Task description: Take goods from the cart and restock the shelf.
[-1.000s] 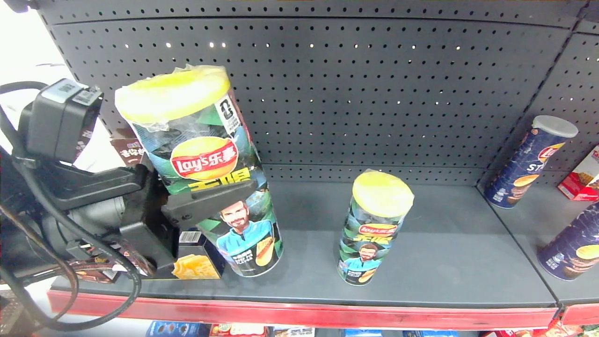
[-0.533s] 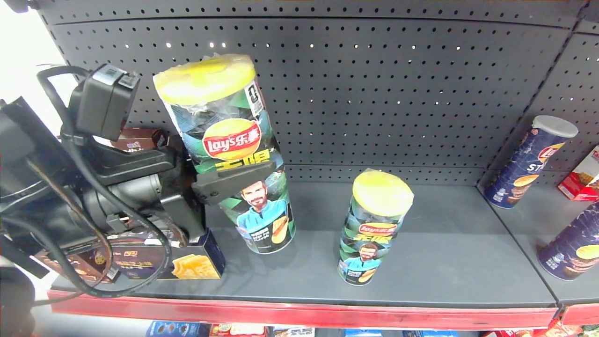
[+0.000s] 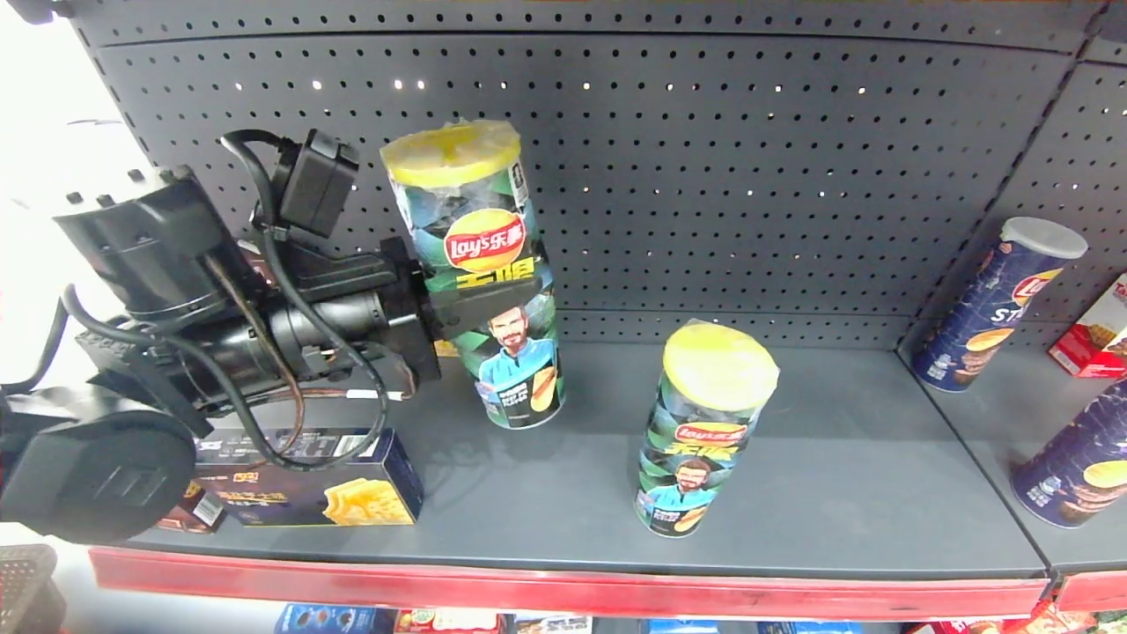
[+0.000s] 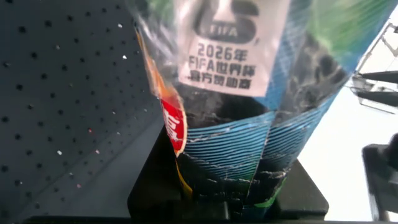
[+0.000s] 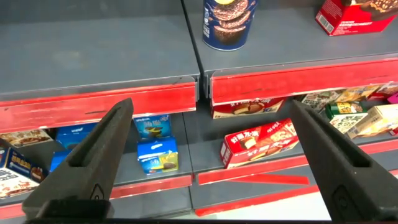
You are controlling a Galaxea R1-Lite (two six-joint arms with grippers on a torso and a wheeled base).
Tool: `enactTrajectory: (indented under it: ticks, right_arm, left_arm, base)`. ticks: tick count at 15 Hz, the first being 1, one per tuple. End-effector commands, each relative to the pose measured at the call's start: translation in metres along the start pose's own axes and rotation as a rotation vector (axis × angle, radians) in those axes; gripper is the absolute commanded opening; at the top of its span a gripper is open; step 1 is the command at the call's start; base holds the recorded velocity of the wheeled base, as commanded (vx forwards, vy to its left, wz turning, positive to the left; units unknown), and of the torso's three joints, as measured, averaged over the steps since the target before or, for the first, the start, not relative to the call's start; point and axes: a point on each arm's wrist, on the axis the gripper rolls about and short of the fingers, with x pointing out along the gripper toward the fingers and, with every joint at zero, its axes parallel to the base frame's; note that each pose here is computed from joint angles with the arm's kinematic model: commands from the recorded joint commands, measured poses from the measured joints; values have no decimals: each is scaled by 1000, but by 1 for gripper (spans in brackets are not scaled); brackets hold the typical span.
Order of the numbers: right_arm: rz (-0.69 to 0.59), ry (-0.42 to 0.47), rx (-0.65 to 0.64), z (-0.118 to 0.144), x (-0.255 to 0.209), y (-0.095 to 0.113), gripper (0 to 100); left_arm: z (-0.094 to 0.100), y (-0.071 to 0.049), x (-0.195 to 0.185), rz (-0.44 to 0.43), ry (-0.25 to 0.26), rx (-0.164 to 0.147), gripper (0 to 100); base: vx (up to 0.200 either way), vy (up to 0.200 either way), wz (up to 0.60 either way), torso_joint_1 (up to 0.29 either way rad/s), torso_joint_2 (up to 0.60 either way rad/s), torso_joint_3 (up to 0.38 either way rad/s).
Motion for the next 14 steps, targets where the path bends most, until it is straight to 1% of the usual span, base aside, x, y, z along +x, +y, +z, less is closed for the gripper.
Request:
enactTrajectory:
  ticks: [1,2,3,4,5,6,7,8,11,12,13,14]
  right_arm:
    - [0,5,0,0,0,0,100]
    - [0,5,0,0,0,0,100]
    - [0,5,0,0,0,0,100]
    - [0,5,0,0,0,0,100]
    - [0,5,0,0,0,0,100]
    - [0,5,0,0,0,0,100]
    - [0,5,0,0,0,0,100]
    - [0,5,0,0,0,0,100]
    - [0,5,0,0,0,0,100]
    - [0,5,0,0,0,0,100]
    - [0,5,0,0,0,0,100]
    - [0,5,0,0,0,0,100]
  left_arm:
    - [-10,19,15,4,8,-13,0]
    - [-11,20,18,2,29,-42,0]
    - [-11,17,18,-7,68,-82,0]
    - [-12,14,17,-9,97,-100,0]
    - [-15,12,15,-10,120,-100,0]
    - [-20,11,13,-9,142,-87,0]
    - [-22,11,12,-10,147,-77,0]
    - [-25,11,12,-11,159,-40,0]
    - [-29,15,17,-5,182,-64,0]
    - [-25,22,23,-3,171,-54,0]
    - [-19,31,32,2,163,-52,0]
    - [-14,38,45,2,167,-56,0]
  base:
    - [0,0,0,0,0,0]
    - [0,0,0,0,0,0]
    - [0,0,0,0,0,0]
    - [0,0,0,0,0,0]
    - [0,0,0,0,0,0]
    - [0,0,0,0,0,0]
    - [0,0,0,0,0,0]
    - [0,0,0,0,0,0]
    - [0,0,0,0,0,0]
    - [0,0,0,0,0,0]
    - [0,0,0,0,0,0]
    - [0,0,0,0,0,0]
